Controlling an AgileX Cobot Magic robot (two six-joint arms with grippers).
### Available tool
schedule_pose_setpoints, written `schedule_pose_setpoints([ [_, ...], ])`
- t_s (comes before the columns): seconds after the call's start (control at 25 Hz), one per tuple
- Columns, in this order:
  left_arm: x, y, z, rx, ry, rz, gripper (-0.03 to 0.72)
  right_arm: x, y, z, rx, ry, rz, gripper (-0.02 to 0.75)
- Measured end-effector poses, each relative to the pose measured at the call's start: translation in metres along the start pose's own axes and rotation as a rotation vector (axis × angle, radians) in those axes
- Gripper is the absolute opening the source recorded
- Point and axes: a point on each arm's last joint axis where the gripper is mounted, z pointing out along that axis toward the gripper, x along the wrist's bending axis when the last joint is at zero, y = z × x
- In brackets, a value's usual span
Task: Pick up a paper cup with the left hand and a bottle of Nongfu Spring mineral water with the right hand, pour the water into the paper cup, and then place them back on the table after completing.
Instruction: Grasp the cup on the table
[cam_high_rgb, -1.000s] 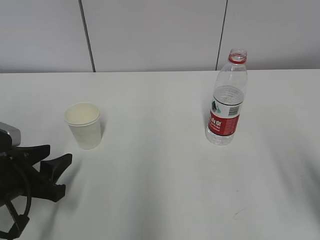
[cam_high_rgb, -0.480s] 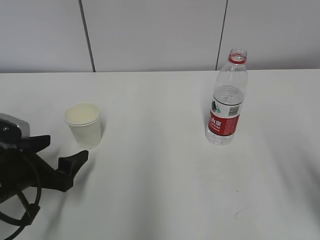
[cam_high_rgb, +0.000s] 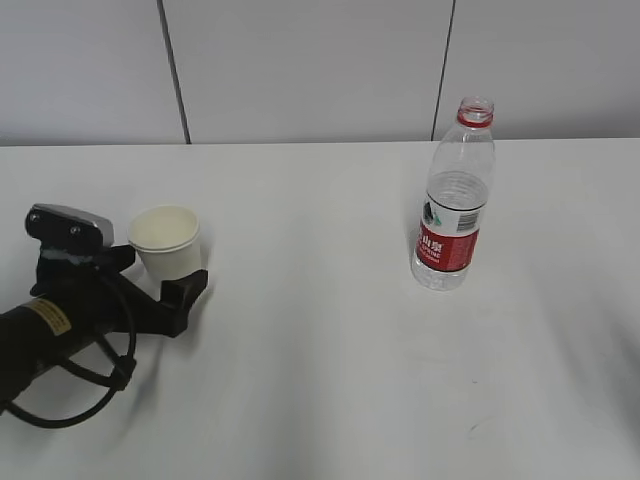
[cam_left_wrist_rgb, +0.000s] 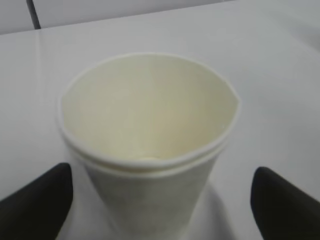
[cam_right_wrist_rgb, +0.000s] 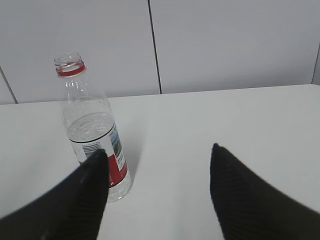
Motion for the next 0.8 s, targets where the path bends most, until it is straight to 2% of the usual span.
schedule_pose_setpoints([
  [0.2, 0.006, 0.000, 0.029, -0.031, 0.009, 0.002, 0.650, 0.000, 0.000, 0.000, 0.000, 0.000, 0.000, 0.476],
  [0.4, 0.009, -0.006, 0.039, -0.026, 0.017, -0.003, 0.615, 0.000, 0.000, 0.000, -0.002, 0.000, 0.000, 0.476],
  [0.68, 0.009, -0.006, 0.040, -0.026, 0.023, -0.006, 0.447, 0.000, 0.002, 0.000, -0.019, -0.002, 0.004, 0.476],
  [0.8, 0.009, -0.006, 0.040, -0.029, 0.023, -0.005, 0.404, 0.000, 0.002, 0.000, -0.023, -0.003, 0.006, 0.476],
])
